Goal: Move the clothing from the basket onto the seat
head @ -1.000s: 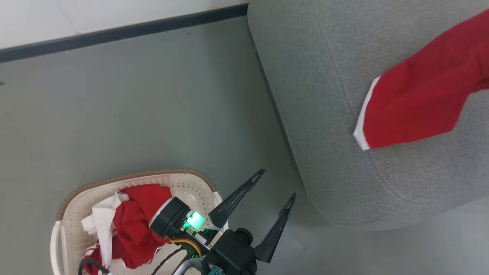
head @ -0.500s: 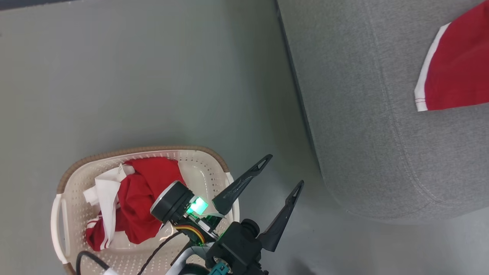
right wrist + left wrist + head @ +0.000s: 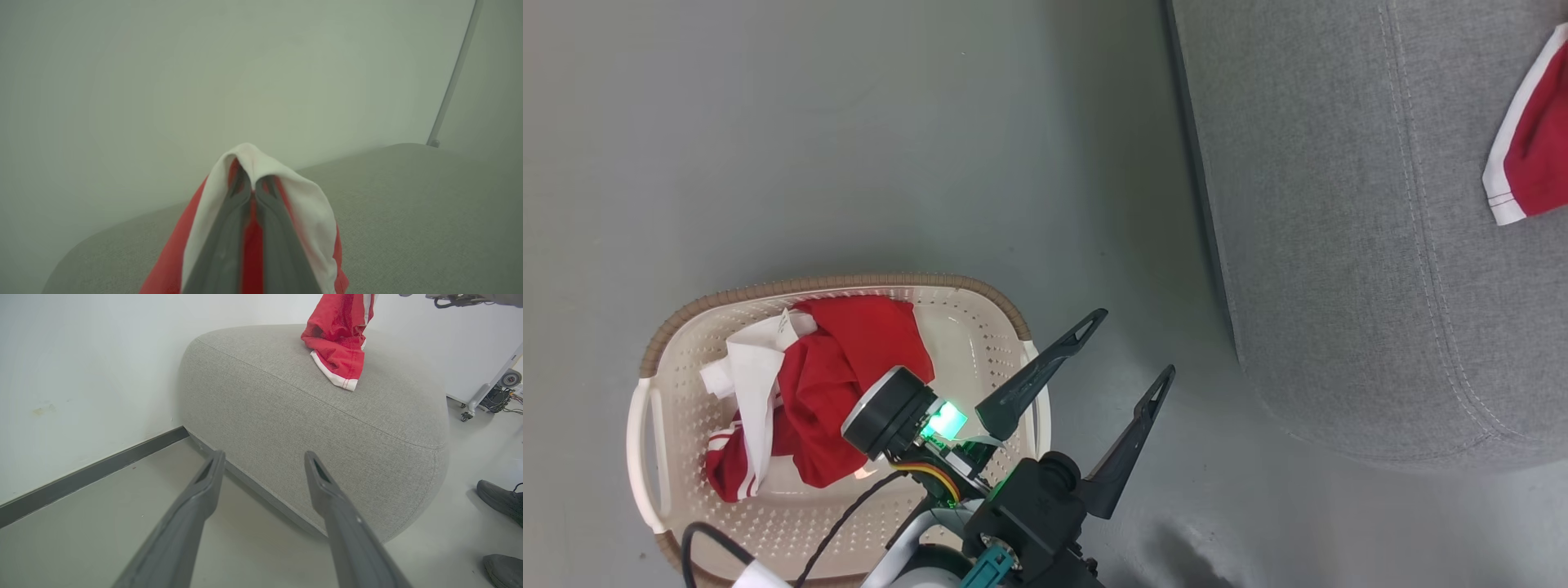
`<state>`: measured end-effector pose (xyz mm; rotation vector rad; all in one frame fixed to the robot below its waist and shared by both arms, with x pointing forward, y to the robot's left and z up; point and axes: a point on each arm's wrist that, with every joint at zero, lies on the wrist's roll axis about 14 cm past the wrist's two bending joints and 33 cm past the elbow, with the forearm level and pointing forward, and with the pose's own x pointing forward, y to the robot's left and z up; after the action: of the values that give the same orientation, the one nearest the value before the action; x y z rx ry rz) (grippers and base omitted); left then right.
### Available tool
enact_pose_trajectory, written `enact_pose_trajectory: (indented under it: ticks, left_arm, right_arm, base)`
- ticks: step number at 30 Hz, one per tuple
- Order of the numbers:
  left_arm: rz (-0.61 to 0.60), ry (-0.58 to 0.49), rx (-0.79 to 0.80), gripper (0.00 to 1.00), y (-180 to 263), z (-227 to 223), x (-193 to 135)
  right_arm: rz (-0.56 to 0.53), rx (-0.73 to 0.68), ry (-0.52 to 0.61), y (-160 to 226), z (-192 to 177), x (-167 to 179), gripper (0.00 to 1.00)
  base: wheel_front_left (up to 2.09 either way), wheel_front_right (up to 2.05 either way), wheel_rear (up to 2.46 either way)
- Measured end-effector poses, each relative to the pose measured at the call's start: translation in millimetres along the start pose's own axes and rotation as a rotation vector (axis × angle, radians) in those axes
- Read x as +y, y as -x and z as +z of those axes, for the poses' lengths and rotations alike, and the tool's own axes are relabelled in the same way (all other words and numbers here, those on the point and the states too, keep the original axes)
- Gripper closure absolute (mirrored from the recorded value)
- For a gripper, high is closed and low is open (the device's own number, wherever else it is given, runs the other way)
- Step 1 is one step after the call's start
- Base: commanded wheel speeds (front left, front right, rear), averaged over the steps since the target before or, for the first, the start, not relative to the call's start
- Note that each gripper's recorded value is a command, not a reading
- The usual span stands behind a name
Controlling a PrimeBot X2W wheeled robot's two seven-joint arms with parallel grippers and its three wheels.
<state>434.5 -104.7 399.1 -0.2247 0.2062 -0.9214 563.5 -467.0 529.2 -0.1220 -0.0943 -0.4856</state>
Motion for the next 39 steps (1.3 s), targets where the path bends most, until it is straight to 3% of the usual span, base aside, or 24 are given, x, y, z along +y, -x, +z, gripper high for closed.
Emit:
enact_pose_trajectory:
  ticks: [9, 18, 19, 20, 29, 39]
  left_arm:
    - [0.010, 0.002, 0.007, 0.00, -1, -5, 4]
    - [0.014, -0.018, -0.004, 0.00, -2, -1, 4]
    - [0.015, -0.020, -0.004, 0.00, -2, 0, 3]
    - [0.016, -0.019, -0.010, 0.00, -2, 2, 3]
    - [0.031, -0.035, -0.049, 0.00, -1, 19, -3]
    - [0.093, -0.045, -0.095, 0.00, 10, 42, -1]
  right_arm:
    - [-0.020, 0.137, -0.058, 14, -51, 4, 1.00]
    - [-0.013, 0.200, -0.067, 23, -66, 6, 1.00]
    - [-0.014, 0.203, -0.068, 24, -66, 6, 0.69]
    - [-0.015, 0.207, -0.069, 25, -66, 5, 0.00]
    - [0.000, 0.215, -0.080, 32, -56, 7, 0.00]
    - [0.053, 0.253, -0.094, 65, -58, 20, 0.00]
  base:
    - [0.00, 0.00, 0.00]
    - [0.00, 0.00, 0.00]
    - [0.00, 0.00, 0.00]
    - [0.00, 0.00, 0.00]
    - [0.00, 0.00, 0.00]
    - [0.00, 0.00, 0.00]
